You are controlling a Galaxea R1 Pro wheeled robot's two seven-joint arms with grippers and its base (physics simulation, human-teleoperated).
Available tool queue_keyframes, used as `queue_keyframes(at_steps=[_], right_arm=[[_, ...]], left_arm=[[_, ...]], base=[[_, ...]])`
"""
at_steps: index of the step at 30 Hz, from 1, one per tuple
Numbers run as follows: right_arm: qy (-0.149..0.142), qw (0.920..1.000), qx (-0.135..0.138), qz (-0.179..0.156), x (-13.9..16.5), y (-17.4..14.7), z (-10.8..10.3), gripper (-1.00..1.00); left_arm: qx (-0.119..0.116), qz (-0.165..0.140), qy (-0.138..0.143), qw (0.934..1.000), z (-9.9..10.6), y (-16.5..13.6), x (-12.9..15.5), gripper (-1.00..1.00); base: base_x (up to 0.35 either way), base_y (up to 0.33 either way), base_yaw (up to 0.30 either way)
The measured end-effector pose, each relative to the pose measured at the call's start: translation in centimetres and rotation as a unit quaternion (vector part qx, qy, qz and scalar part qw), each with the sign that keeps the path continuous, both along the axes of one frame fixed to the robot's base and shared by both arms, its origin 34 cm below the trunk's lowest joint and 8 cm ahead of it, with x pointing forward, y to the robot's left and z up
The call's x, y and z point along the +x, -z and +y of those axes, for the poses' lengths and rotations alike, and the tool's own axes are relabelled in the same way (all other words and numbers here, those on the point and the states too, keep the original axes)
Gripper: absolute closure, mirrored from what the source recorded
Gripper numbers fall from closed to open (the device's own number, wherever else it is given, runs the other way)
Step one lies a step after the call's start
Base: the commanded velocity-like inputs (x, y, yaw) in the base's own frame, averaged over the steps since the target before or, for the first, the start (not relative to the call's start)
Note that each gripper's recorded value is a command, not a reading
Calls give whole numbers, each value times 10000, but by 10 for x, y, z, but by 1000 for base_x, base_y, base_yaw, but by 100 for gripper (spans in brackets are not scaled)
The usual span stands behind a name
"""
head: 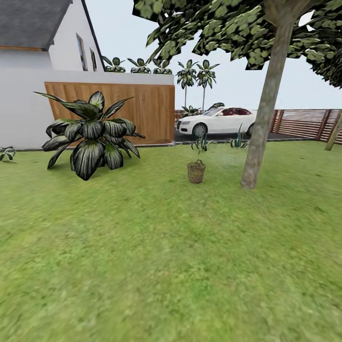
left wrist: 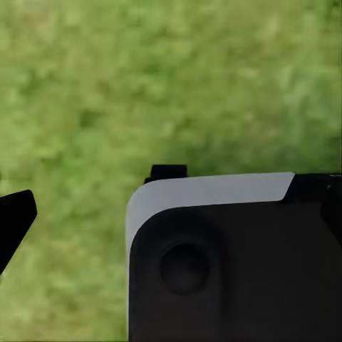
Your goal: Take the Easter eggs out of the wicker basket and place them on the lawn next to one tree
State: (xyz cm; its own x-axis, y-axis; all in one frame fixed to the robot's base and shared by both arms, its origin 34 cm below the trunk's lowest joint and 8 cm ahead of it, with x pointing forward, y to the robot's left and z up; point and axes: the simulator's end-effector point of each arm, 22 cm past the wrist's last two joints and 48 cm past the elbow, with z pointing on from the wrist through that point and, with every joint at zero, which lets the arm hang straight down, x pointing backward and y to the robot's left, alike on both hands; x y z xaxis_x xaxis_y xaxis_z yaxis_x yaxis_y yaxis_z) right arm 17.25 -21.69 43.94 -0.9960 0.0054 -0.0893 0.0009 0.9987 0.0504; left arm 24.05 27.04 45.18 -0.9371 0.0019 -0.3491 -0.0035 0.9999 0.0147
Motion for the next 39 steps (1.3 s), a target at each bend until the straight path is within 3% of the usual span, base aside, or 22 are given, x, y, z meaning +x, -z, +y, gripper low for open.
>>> queue_keyframes(at_steps=[39], right_arm=[[-1,10000,0,0,0,0,0,-100]], left_arm=[[0,-66,11,10000,0,-1,3,-100]], base=[[325,92,0]])
